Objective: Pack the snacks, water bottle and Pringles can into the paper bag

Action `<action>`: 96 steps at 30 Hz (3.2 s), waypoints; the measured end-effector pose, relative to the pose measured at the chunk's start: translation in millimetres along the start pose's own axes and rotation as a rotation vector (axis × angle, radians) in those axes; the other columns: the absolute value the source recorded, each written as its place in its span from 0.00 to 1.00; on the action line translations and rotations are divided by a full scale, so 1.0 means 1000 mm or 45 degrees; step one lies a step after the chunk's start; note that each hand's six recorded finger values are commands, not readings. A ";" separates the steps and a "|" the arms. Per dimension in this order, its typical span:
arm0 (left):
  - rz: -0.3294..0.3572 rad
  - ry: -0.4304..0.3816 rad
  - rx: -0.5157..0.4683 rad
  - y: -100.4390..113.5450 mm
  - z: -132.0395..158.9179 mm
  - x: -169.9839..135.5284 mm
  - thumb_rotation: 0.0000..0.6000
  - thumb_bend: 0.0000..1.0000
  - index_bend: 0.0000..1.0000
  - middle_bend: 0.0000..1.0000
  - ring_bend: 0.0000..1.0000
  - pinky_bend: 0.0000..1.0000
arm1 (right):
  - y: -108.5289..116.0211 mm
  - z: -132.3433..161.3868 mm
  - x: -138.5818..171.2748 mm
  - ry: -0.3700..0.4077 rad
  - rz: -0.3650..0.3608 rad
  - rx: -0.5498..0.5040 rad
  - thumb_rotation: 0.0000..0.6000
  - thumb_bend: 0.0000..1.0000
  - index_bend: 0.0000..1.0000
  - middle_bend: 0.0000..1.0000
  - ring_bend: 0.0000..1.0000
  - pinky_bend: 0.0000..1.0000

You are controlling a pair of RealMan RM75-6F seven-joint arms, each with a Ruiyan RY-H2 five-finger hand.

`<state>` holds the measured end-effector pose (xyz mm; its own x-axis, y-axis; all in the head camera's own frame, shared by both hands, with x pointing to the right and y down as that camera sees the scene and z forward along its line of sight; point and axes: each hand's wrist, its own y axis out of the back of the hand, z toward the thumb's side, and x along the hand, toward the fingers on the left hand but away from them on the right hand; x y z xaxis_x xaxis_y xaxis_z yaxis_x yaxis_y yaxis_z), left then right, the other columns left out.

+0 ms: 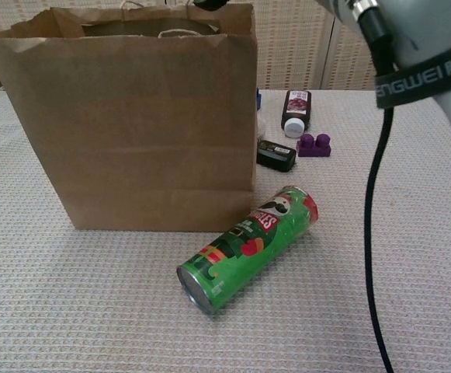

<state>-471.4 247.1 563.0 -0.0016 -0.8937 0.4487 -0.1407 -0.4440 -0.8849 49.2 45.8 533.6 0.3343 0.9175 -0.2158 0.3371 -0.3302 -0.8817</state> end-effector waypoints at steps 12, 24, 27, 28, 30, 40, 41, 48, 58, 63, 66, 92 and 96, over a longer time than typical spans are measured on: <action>0.003 0.005 0.014 0.000 0.001 0.000 1.00 0.37 0.00 0.00 0.00 0.00 | 0.036 -0.078 0.044 0.000 0.138 0.239 1.00 0.15 0.00 0.14 0.06 0.23; 0.012 0.019 0.043 -0.001 0.003 0.002 1.00 0.37 0.00 0.00 0.00 0.00 | 0.021 -0.134 0.109 0.246 0.507 0.498 1.00 0.09 0.00 0.14 0.05 0.22; 0.013 0.021 0.042 -0.001 0.003 0.002 1.00 0.37 0.00 0.00 0.00 0.00 | 0.001 -0.137 0.131 0.345 0.612 0.548 1.00 0.09 0.00 0.13 0.03 0.20; 0.013 0.021 0.042 -0.001 0.003 0.002 1.00 0.37 0.00 0.00 0.00 0.00 | -0.009 -0.138 0.141 0.378 0.664 0.555 1.00 0.09 0.00 0.12 0.02 0.19; 0.013 0.020 0.039 -0.001 0.003 0.002 1.00 0.37 0.00 0.00 0.00 0.00 | -0.023 -0.137 0.151 0.412 0.723 0.550 1.00 0.08 0.00 0.08 0.00 0.16; 0.009 0.013 0.017 -0.001 0.002 0.001 1.00 0.37 0.00 0.00 0.00 0.00 | -0.078 -0.121 0.163 0.466 0.880 0.537 1.00 0.06 0.00 0.00 0.00 0.09; 0.008 0.012 0.016 -0.001 0.002 0.001 1.00 0.37 0.00 0.00 0.00 0.00 | -0.081 -0.120 0.163 0.465 0.887 0.535 1.00 0.06 0.00 0.00 0.00 0.09; 0.006 0.005 0.010 0.000 0.002 0.001 1.00 0.37 0.00 0.00 0.00 0.00 | -0.108 -0.105 0.160 0.473 0.924 0.513 1.00 0.06 0.00 0.00 0.00 0.08; 0.005 0.000 0.003 0.000 0.002 0.001 1.00 0.37 0.00 0.00 0.00 0.00 | -0.137 -0.087 0.148 0.473 0.930 0.494 1.00 0.06 0.00 0.00 0.00 0.08; 0.004 -0.003 0.001 0.000 0.001 0.001 1.00 0.37 0.00 0.00 0.00 0.00 | -0.146 -0.083 0.141 0.455 0.932 0.492 1.00 0.06 0.00 0.00 0.00 0.08; 0.003 -0.004 -0.001 0.000 0.001 0.001 1.00 0.37 0.00 0.00 0.00 0.00 | -0.153 -0.083 0.138 0.440 0.943 0.502 1.00 0.06 0.00 0.00 0.00 0.08; -0.001 -0.008 -0.013 0.000 0.000 0.000 1.00 0.37 0.00 0.00 0.00 0.00 | -0.161 -0.084 0.148 0.424 0.883 0.569 1.00 0.33 0.67 0.61 0.68 0.80; 0.000 -0.006 -0.004 0.000 0.001 0.000 1.00 0.37 0.00 0.00 0.00 0.00 | -0.144 -0.092 0.151 0.403 0.851 0.557 1.00 0.33 0.67 0.61 0.68 0.80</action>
<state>-470.7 246.6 563.0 0.0026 -0.8940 0.4480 -0.1441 -0.4437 -0.8845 131.8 211.3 666.3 0.5933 0.4342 -0.6779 -0.3660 -0.6046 -0.7075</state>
